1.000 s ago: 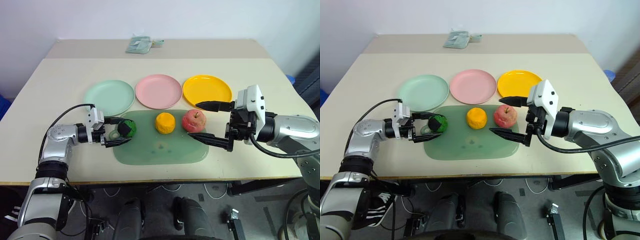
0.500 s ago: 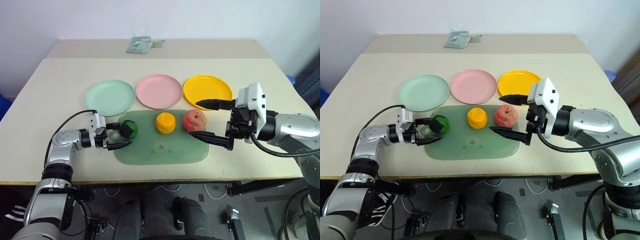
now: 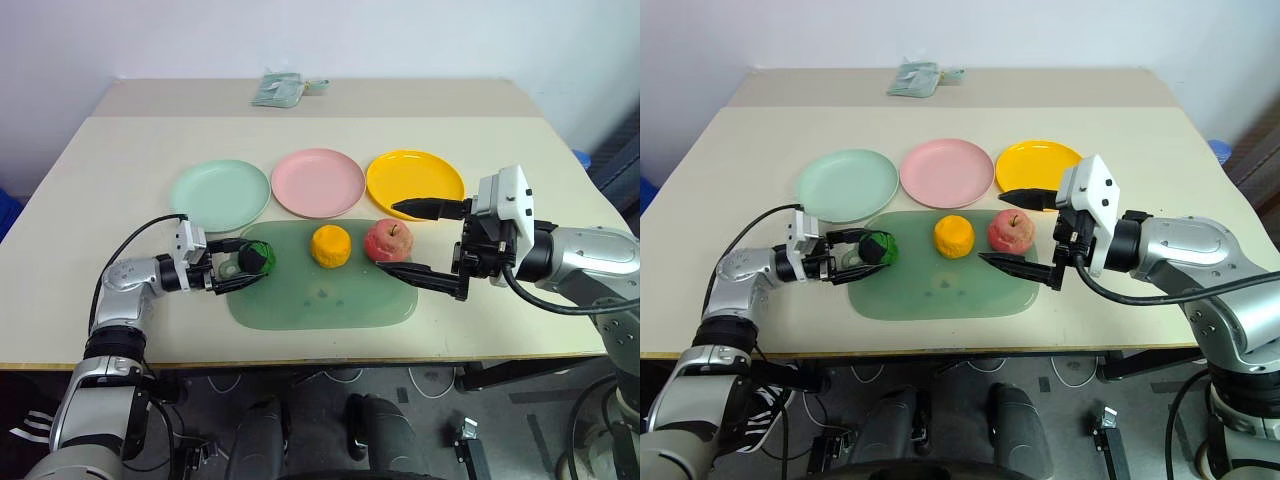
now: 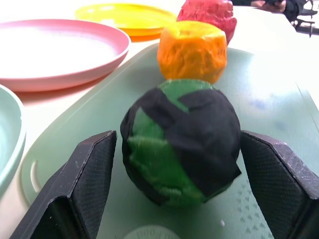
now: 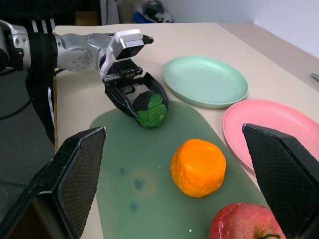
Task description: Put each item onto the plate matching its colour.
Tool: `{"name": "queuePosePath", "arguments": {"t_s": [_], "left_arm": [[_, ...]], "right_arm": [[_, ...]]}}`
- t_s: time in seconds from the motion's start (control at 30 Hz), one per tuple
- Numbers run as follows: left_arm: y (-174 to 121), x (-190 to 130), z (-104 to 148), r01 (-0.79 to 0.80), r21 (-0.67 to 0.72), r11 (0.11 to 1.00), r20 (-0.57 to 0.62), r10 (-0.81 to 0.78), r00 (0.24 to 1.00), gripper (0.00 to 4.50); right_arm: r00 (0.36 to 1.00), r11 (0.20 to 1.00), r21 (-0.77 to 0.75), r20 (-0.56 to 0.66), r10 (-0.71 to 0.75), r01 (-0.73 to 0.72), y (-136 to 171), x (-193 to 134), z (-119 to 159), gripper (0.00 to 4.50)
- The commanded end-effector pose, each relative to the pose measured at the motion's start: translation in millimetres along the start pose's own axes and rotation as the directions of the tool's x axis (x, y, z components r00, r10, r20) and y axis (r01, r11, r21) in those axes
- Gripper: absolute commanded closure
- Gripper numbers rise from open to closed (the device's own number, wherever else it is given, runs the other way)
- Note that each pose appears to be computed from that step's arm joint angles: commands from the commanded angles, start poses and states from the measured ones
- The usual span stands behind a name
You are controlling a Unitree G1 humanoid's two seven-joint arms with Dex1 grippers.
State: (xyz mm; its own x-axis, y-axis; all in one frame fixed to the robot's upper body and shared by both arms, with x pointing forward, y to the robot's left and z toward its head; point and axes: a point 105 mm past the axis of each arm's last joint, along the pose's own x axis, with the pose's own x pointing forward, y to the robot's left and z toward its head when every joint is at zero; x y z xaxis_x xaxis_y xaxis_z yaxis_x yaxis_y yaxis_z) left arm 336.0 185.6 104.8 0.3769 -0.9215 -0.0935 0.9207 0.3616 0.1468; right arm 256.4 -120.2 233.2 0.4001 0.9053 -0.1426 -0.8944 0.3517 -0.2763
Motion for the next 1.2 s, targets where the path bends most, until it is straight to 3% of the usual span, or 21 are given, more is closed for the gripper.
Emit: {"name": "queuePosePath", "arguments": {"t_s": [0.03, 0.13, 0.2, 0.73, 0.8, 1.2], "left_arm": [[1.0, 6.6, 17.4, 0.009, 0.026, 1.000, 0.060, -0.010, 0.998, 0.53], [-4.7, 10.1, 17.7, 0.046, 0.004, 0.999, 0.063, -0.046, 0.997, 0.53], [-3.7, 10.5, 18.1, 0.029, 0.019, 0.999, 0.057, -0.030, 0.998, 1.05], [-2.9, 10.2, 20.1, 0.031, 0.019, 0.999, 0.013, -0.032, 0.999, 1.05], [-2.7, 10.0, 18.9, 0.027, 0.024, 0.999, 0.004, -0.027, 1.000, 1.57], [3.1, 7.3, 24.6, -0.001, 0.043, 0.999, 0.016, 0.000, 1.000, 1.57]], "right_arm": [[1.000, 0.999, -0.052, 0.026, -0.003, 0.005, 0.5, -1.9, 11.0, 0.00], [1.000, 0.999, -0.052, 0.027, -0.005, 0.007, 0.2, -1.7, 11.0, 0.00], [1.000, 0.999, -0.053, 0.026, -0.007, 0.008, 0.0, -1.8, 10.9, 0.00], [0.999, 0.998, -0.063, 0.029, -0.018, 0.020, -2.9, -1.9, 10.7, 0.00], [0.999, 0.998, -0.064, 0.030, -0.018, 0.020, -2.9, -1.8, 11.3, 0.00], [0.999, 0.997, -0.073, 0.044, -0.022, 0.025, -3.4, -0.7, 14.0, 0.00]]}}
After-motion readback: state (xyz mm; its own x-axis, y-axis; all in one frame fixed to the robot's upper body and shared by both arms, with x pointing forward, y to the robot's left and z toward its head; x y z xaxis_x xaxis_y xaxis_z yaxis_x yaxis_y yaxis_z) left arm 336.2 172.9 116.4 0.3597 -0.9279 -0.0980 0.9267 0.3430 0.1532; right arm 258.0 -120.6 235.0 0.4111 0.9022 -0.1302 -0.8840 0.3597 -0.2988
